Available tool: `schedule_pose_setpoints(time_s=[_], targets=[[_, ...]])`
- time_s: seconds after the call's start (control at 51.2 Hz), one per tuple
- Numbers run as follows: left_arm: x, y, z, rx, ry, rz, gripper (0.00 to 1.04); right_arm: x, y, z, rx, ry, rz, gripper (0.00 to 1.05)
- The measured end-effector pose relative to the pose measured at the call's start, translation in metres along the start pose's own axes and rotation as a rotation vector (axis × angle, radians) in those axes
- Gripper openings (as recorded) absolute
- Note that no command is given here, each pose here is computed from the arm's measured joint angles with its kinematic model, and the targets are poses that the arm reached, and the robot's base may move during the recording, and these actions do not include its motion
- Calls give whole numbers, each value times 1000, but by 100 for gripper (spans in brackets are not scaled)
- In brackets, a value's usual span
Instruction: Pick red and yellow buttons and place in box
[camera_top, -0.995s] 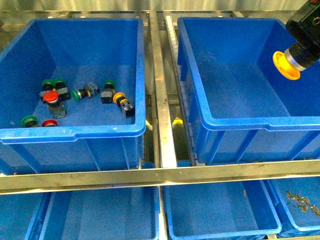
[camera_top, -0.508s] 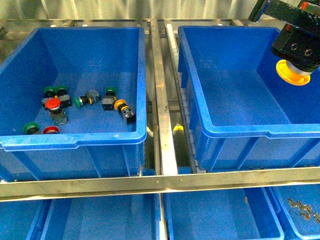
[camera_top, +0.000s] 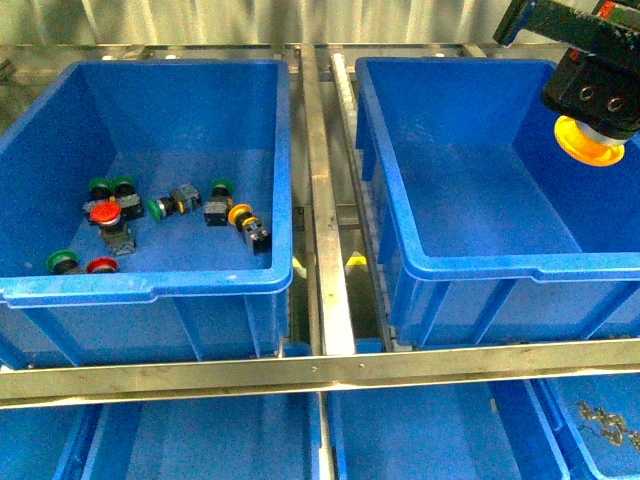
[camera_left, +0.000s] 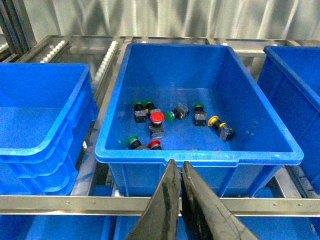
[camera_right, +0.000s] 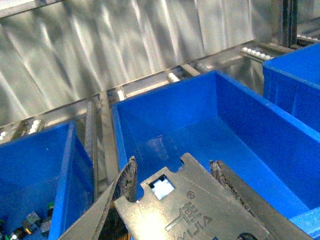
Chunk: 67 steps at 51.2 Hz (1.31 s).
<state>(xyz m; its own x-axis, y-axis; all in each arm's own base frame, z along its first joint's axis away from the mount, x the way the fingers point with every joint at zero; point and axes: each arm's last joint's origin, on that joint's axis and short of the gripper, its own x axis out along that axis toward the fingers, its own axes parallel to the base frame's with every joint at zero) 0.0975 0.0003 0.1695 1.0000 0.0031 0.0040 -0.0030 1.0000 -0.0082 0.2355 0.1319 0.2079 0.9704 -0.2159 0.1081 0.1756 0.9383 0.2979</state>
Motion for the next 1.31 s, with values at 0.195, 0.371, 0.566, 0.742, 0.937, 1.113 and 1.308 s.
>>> schedule_pose_setpoints(time_s=[0.195, 0.371, 0.566, 0.742, 0.937, 1.113, 1.308], targets=[[0, 0, 0, 0, 0, 0, 2, -4, -1, -4, 12, 16, 0, 39], [0, 0, 0, 0, 0, 0, 2, -10, -1, -8, 13, 32, 6, 39], [0, 0, 0, 0, 0, 0, 2, -15, -1, -11, 13, 48, 16, 39], [0, 0, 0, 0, 0, 0, 2, -21, -2, -14, 21, 59, 10, 39], [0, 0, 0, 0, 0, 0, 2, -27, -3, -17, 19, 76, 16, 39], [0, 0, 0, 0, 0, 0, 24, -29, -3, -15, 22, 72, 14, 39], [0, 0, 0, 0, 0, 2, 65, -29, -3, -13, 32, 74, 13, 39]])
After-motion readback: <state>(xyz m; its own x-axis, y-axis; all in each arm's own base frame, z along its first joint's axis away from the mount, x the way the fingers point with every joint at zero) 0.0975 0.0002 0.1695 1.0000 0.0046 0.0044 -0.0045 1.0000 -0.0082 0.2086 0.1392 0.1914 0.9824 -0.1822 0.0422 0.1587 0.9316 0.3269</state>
